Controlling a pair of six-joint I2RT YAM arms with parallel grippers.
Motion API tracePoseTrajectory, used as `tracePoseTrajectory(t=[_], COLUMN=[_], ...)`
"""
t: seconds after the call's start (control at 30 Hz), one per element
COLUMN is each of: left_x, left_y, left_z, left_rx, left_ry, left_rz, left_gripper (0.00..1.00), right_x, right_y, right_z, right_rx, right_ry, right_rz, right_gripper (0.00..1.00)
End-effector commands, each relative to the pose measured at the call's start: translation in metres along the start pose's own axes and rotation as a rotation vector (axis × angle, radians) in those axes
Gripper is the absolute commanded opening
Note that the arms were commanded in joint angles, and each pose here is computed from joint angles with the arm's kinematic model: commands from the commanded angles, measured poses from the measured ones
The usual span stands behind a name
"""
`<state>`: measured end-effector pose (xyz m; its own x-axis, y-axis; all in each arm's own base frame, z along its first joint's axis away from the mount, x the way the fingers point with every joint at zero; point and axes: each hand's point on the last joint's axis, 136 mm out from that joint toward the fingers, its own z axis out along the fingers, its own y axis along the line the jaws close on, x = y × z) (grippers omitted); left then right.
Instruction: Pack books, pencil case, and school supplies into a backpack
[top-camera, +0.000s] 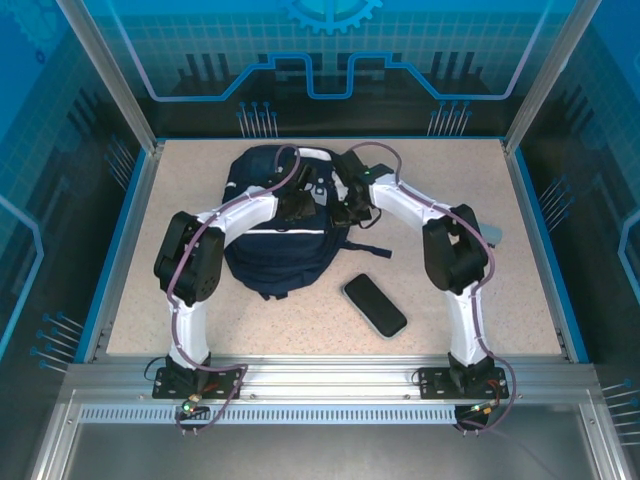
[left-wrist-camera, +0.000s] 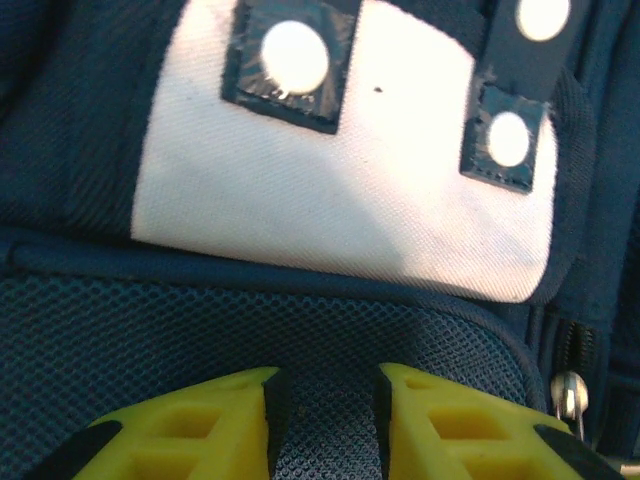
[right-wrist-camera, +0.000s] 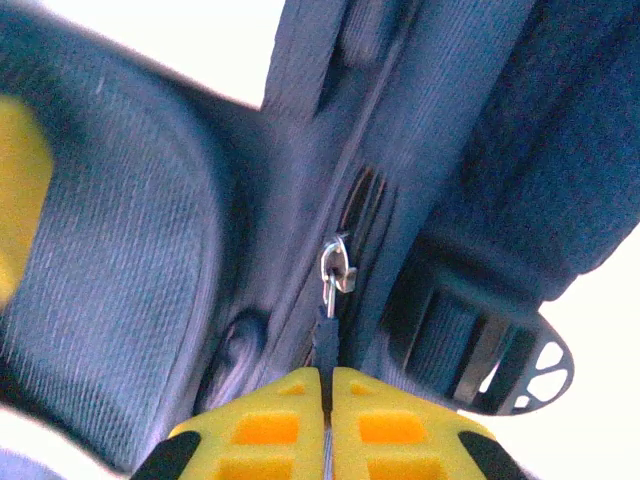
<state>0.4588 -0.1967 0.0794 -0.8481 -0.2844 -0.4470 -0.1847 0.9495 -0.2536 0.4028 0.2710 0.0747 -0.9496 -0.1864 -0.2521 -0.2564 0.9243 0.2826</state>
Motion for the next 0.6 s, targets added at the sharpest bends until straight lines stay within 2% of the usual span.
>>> tracePoseTrajectory(t=[0.0, 0.27, 0.57], left_x=[0.020, 0.021, 0.019], left_y=[0.046, 0.043, 0.035], left_z=[0.035, 0.038, 0.035], left_rx=[-0.181, -0.161, -0.119], left_ry=[0.051, 0.055, 0.055], left_rz=[-0.047, -0.055, -0.067], left_gripper=[0.33, 0.33, 0.33], right_x=[0.040, 0.065, 0.100], right_y=[0.024, 0.038, 0.082], right_z=[-0.011, -0.014, -0.010], right_rx=[-0.132, -0.194, -0.396], right_ry=[0.108, 0.102, 0.140], right_rz=[0.038, 0.039, 0.088], right_gripper=[0.08, 0.06, 0.00])
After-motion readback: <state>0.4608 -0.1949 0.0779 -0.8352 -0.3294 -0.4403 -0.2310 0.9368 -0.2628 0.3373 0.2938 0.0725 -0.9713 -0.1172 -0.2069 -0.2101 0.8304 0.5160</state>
